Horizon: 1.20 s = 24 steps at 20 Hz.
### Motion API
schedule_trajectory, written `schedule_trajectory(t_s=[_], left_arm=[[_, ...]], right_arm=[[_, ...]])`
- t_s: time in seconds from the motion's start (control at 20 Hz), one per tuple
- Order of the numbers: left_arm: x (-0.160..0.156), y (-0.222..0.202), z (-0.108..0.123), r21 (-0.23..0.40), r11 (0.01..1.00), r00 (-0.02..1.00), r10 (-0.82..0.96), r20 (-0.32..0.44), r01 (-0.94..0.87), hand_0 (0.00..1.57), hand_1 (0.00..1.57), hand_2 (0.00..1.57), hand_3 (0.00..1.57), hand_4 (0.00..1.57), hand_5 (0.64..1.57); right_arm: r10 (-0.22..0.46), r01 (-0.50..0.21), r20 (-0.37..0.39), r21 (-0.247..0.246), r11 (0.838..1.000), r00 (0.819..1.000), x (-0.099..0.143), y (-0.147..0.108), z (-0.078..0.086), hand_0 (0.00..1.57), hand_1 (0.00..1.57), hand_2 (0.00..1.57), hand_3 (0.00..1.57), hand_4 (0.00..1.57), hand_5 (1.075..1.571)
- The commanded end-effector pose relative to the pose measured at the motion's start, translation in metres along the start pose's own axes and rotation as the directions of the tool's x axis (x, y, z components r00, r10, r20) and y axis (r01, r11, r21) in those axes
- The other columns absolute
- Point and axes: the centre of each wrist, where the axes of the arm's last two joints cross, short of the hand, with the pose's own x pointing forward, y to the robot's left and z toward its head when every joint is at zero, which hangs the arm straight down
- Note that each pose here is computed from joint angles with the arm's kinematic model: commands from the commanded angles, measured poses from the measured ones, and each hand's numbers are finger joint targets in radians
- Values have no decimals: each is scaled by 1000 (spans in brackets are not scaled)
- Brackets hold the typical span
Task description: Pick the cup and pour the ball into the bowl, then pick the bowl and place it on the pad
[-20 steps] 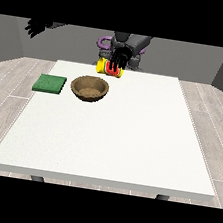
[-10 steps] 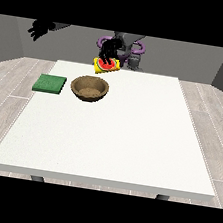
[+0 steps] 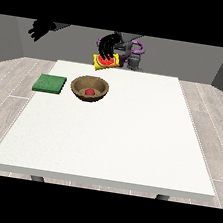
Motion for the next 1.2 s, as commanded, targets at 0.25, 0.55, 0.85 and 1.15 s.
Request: schedule_trajectory(t_s=[0.25,0.55,0.85,1.15], left_arm=[[-88,15,-13,157,753,749,656,-92,-640,949,949,1367,1079,1300,1556],[-150,46,-19,299,189,180,982,-58,-935,0,0,0,0,1150,1568],[-231,65,-15,182,-193,-171,977,126,-964,0,0,0,0,1054,1566],[-311,56,2,91,-276,-254,947,194,-957,0,0,0,0,1055,1558]], right_arm=[[-7,4,-20,-174,985,1000,-13,-18,17,0,0,0,107,740,1551],[-7,7,0,-220,976,1000,-7,-16,11,0,0,0,0,785,1556],[-55,57,16,-298,953,998,-41,1,17,0,0,0,0,747,1563],[-114,142,103,-323,936,988,-56,19,7,0,0,0,0,737,1565]])
